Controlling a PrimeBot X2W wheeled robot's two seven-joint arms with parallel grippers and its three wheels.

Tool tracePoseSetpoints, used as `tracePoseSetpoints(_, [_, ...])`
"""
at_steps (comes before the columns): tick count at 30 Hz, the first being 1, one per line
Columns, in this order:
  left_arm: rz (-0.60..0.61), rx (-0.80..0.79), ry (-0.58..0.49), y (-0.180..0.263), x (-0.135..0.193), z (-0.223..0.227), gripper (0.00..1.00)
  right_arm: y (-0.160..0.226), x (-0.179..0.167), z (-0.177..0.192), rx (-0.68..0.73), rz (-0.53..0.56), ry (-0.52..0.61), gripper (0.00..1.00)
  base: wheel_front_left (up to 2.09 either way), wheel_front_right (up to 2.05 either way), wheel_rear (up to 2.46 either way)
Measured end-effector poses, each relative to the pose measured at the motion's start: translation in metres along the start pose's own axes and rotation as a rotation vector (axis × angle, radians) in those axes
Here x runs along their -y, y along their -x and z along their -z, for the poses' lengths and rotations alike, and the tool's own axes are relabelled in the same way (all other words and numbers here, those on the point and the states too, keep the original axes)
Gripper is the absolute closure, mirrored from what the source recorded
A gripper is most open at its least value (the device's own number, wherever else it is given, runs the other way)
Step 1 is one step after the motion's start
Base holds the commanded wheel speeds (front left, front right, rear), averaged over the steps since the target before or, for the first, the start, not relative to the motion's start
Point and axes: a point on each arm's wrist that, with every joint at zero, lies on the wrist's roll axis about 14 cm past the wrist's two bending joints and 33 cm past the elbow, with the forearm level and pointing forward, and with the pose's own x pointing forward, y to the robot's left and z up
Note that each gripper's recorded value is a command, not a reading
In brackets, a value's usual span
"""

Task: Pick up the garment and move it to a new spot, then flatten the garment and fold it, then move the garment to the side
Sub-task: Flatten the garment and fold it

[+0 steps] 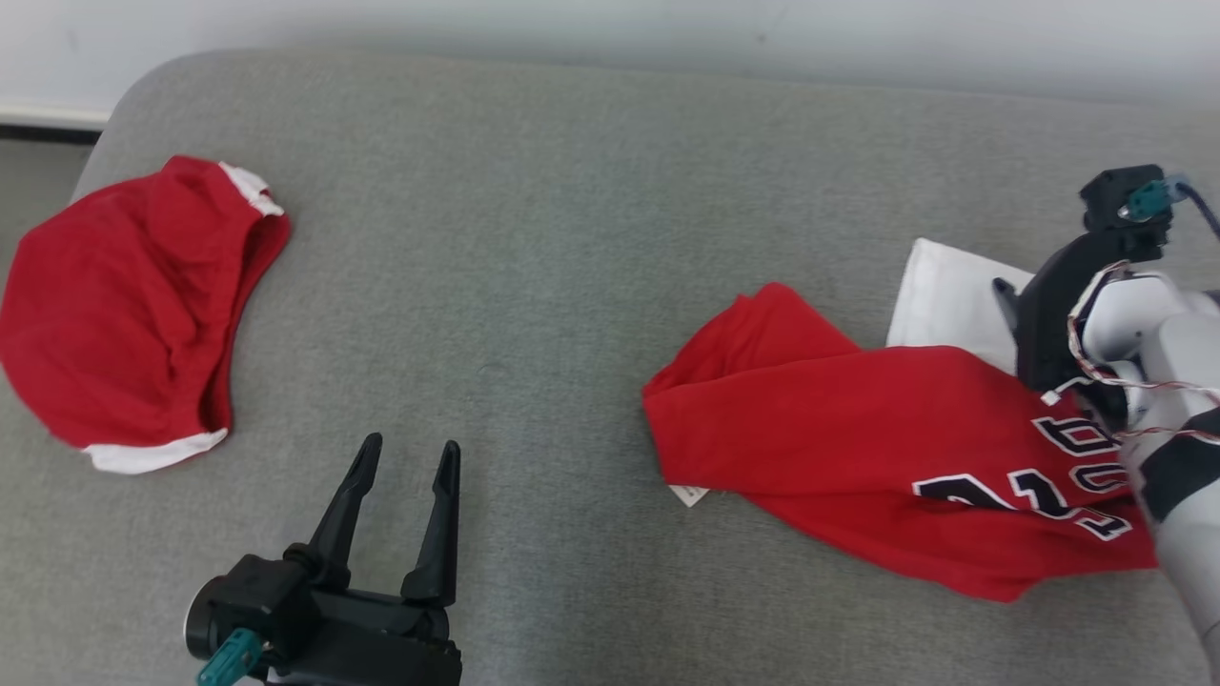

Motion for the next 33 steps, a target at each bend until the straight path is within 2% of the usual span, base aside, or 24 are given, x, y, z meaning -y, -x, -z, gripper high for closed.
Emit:
tracePoseSetpoints(7, [-0.034, -0.004, -0.020, 0.002, -0.012, 0.000, 0.00, -0.025, -0.004, -0.003, -0.033, -0.030, 0.080, 0.00, 0.00, 0.00, 0.00])
tracePoseSetpoints(18, [-0.084, -0.044, -0.044, -0.002, -0.030, 0.013, 0.00, -0.064, -0.012, 0.018, -0.159, -0.108, 0.029, 0.00, 0.00, 0.00, 0.00])
tracePoseSetpoints(19, [-0.090, -0.048, -0.046, -0.002, -0.032, 0.014, 0.00, -0.066, -0.013, 0.020, -0.171, -0.117, 0.031, 0.10, 0.00, 0.00, 0.00])
tracePoseSetpoints(20, [-0.097, -0.050, -0.049, -0.002, -0.035, 0.014, 0.00, -0.067, -0.015, 0.021, -0.179, -0.125, 0.034, 0.66, 0.00, 0.00, 0.00])
tracePoseSetpoints(21, [-0.101, -0.053, -0.050, -0.002, -0.036, 0.015, 0.00, -0.067, -0.016, 0.021, -0.185, -0.132, 0.040, 1.00, 0.00, 0.00, 0.00])
tracePoseSetpoints(29, [-0.104, -0.043, -0.047, -0.003, -0.037, 0.013, 0.00, -0.052, -0.028, 0.028, -0.228, -0.186, 0.082, 1.00, 0.00, 0.00, 0.00])
tracePoseSetpoints(33, [-0.092, -0.038, -0.039, -0.003, -0.033, 0.011, 0.00, -0.040, -0.027, 0.027, -0.194, -0.192, 0.103, 1.00, 0.00, 0.00, 0.00])
